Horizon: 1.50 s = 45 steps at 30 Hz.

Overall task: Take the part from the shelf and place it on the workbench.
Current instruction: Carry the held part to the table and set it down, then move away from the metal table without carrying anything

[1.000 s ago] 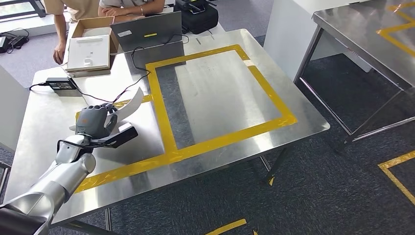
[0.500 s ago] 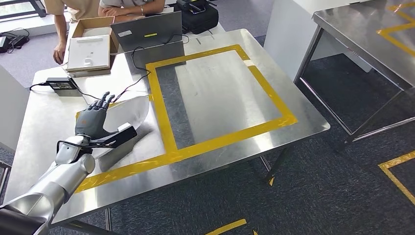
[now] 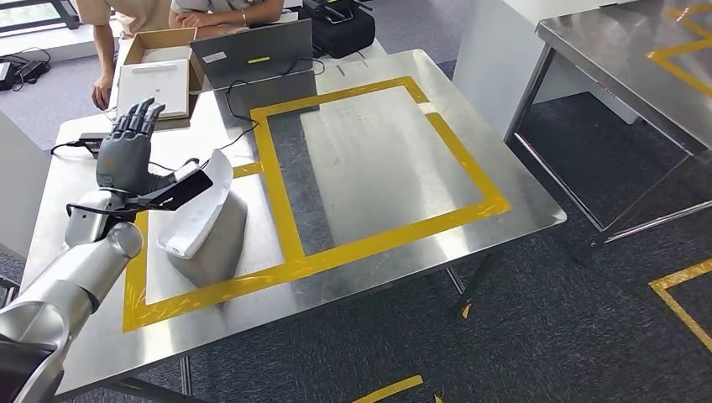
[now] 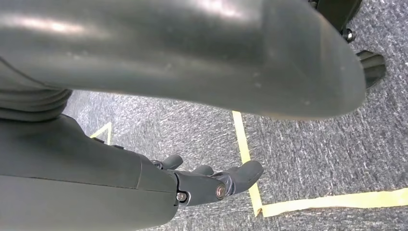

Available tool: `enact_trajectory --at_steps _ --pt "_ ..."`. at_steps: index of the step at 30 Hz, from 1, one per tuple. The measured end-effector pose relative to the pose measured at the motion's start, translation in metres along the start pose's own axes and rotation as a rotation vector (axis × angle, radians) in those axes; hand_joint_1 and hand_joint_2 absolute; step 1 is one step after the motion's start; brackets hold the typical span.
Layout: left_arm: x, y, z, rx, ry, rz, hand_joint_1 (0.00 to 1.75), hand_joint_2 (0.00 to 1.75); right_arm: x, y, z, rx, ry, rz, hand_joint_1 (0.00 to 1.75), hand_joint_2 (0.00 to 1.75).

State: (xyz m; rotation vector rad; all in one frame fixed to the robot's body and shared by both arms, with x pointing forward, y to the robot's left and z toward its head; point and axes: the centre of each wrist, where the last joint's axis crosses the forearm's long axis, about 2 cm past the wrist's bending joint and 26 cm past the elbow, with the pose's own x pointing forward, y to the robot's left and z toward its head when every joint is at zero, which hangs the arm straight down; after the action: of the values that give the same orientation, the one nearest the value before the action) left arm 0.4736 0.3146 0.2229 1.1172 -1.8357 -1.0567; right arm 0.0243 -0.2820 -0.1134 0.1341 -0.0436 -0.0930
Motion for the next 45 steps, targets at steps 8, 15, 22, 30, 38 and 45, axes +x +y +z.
enact_trajectory --at_steps 8,15,22,30,38,45 --pt "-0.013 0.079 -0.047 0.208 -0.061 0.002 0.00 0.00 0.000 0.002 0.000 0.021 -0.026 0.002 0.00 0.00" --pt "-0.023 0.106 -0.050 0.255 -0.071 -0.015 0.00 0.00 0.001 0.002 0.000 0.021 -0.007 0.004 0.00 0.00" --pt "-0.018 0.114 -0.057 0.273 -0.081 -0.024 0.00 0.00 0.007 0.008 0.000 0.025 -0.018 -0.025 0.00 0.00" --pt "-0.012 0.115 -0.062 0.270 -0.088 -0.056 0.00 0.00 0.008 0.013 -0.001 0.028 -0.029 -0.043 0.00 0.00" --pt "0.005 0.113 -0.070 0.289 -0.107 -0.079 0.00 0.00 0.008 0.018 -0.001 0.040 -0.033 -0.052 0.00 0.00" --pt "0.009 0.108 -0.070 0.276 -0.110 -0.091 0.00 0.00 0.006 0.018 -0.001 0.050 -0.034 -0.041 0.00 0.00"
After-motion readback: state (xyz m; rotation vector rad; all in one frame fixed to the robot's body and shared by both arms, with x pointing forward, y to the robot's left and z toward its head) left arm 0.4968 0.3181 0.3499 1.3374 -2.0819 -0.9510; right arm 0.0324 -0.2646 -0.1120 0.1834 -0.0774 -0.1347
